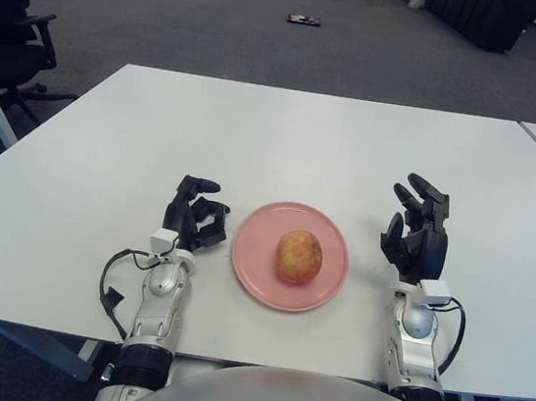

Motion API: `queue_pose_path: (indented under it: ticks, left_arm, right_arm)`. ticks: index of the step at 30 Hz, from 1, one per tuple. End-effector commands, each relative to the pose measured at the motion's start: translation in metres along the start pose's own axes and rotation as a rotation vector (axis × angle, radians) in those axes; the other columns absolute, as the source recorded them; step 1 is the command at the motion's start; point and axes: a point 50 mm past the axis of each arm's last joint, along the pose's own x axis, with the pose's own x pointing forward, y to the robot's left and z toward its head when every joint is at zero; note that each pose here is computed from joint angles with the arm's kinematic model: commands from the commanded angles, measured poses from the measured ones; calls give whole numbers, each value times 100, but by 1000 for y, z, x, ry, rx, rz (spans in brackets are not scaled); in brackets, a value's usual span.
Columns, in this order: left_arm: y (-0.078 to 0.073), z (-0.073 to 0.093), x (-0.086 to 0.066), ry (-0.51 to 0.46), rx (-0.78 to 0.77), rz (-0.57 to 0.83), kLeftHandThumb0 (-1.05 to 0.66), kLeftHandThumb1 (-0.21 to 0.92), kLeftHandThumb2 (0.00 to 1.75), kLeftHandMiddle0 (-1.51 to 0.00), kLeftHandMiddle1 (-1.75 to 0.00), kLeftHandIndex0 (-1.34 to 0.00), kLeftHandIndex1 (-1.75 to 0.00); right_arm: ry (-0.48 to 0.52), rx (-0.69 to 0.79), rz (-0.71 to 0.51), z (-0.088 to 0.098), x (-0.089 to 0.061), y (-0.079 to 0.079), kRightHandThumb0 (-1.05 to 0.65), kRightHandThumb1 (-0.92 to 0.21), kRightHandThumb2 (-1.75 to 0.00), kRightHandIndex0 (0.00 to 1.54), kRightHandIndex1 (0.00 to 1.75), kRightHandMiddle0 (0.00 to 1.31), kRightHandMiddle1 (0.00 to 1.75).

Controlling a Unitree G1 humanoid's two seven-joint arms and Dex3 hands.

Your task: Put the apple into the plate.

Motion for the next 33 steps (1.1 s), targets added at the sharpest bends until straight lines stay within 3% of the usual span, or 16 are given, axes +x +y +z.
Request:
queue_pose_path:
  ticks: [1, 4, 7, 22, 33]
  left_arm:
    - [3, -11, -5, 70, 0, 17, -1, 44, 107, -64, -141, -38, -175]
    - [3, -11, -5, 71, 0, 20, -1, 45, 106, -64, -140, -38, -175]
    - [4, -11, -5, 77, -4, 26, -1, 46, 105, -64, -140, -38, -175]
    - [4, -11, -5, 70, 1, 16, -1, 46, 105, -63, -141, -37, -175]
    - [5, -11, -4, 74, 12, 18, -1, 44, 107, -65, -141, -38, -175]
  right_arm:
    - [22, -13, -64, -4, 0, -1, -55, -84, -91, 32, 101, 19, 145]
    - [71, -23, -106, -7, -2, 0, -42, -86, -69, 39, 103, 21, 165]
    - [128, -53, -131, -10, -6, -1, -38, -85, -65, 44, 106, 23, 171]
    - [205, -127, -36, -20, -14, 0, -38, -68, -86, 60, 121, 34, 175]
    - [335, -5, 42, -31, -19, 1, -40, -59, -99, 61, 130, 40, 175]
